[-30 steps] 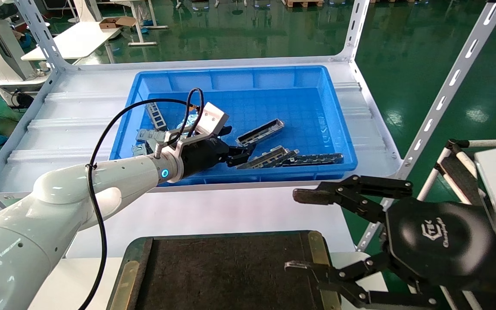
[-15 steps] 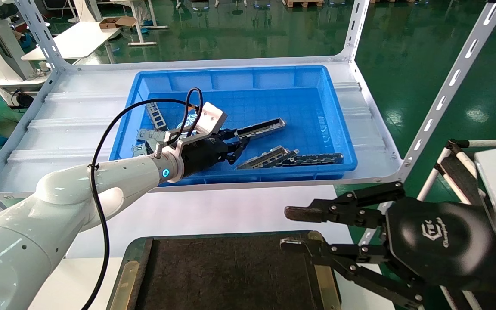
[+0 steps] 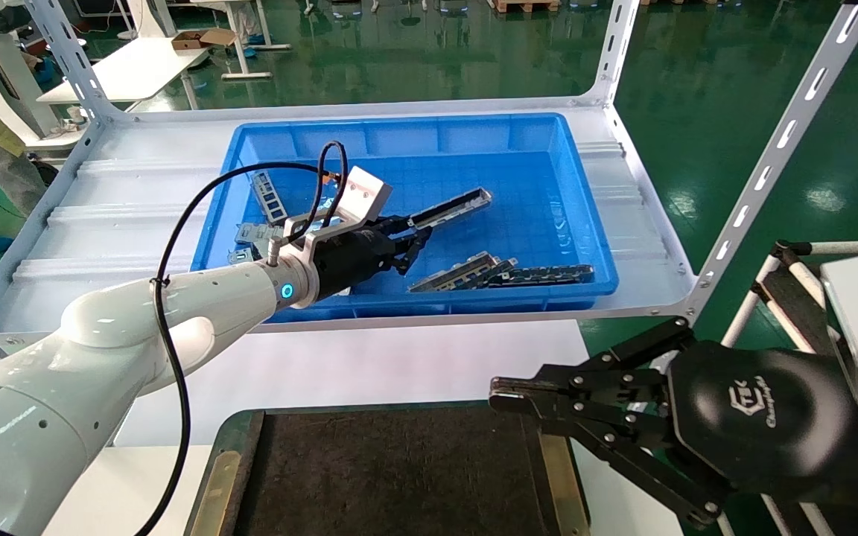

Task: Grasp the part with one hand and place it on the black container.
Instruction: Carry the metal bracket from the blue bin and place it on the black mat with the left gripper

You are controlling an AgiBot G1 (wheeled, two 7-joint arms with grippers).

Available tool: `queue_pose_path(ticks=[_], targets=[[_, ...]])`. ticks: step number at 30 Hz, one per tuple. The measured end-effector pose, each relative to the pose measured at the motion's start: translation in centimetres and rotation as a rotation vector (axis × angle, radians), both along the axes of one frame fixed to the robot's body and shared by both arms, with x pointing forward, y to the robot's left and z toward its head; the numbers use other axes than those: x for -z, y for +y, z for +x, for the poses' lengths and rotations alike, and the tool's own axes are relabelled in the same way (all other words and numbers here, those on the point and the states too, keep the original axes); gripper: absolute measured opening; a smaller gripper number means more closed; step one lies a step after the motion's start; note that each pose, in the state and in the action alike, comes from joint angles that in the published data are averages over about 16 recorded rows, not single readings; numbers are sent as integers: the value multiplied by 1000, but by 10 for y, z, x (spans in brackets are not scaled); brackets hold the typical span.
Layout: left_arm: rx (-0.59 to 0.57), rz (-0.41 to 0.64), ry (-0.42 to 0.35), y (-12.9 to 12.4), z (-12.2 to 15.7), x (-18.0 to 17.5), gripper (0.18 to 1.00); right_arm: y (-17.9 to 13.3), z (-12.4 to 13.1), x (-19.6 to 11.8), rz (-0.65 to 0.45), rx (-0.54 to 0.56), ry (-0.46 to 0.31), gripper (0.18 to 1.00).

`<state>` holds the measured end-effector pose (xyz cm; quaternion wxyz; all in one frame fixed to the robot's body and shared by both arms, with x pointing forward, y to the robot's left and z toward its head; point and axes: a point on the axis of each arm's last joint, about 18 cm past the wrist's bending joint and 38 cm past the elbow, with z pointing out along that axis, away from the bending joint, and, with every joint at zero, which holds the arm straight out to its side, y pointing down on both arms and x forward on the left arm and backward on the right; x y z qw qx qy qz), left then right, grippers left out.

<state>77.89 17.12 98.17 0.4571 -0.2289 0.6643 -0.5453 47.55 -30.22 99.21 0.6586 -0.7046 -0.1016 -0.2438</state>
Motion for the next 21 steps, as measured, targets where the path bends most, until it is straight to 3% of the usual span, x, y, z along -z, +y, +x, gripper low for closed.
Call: queue_pose_path(ticks=[13, 21], targets=[[29, -63, -15, 9, -4, -20, 348, 0, 0, 0, 0, 0, 0, 192], [167, -79, -29, 10, -22, -28, 348, 0, 0, 0, 0, 0, 0, 191]])
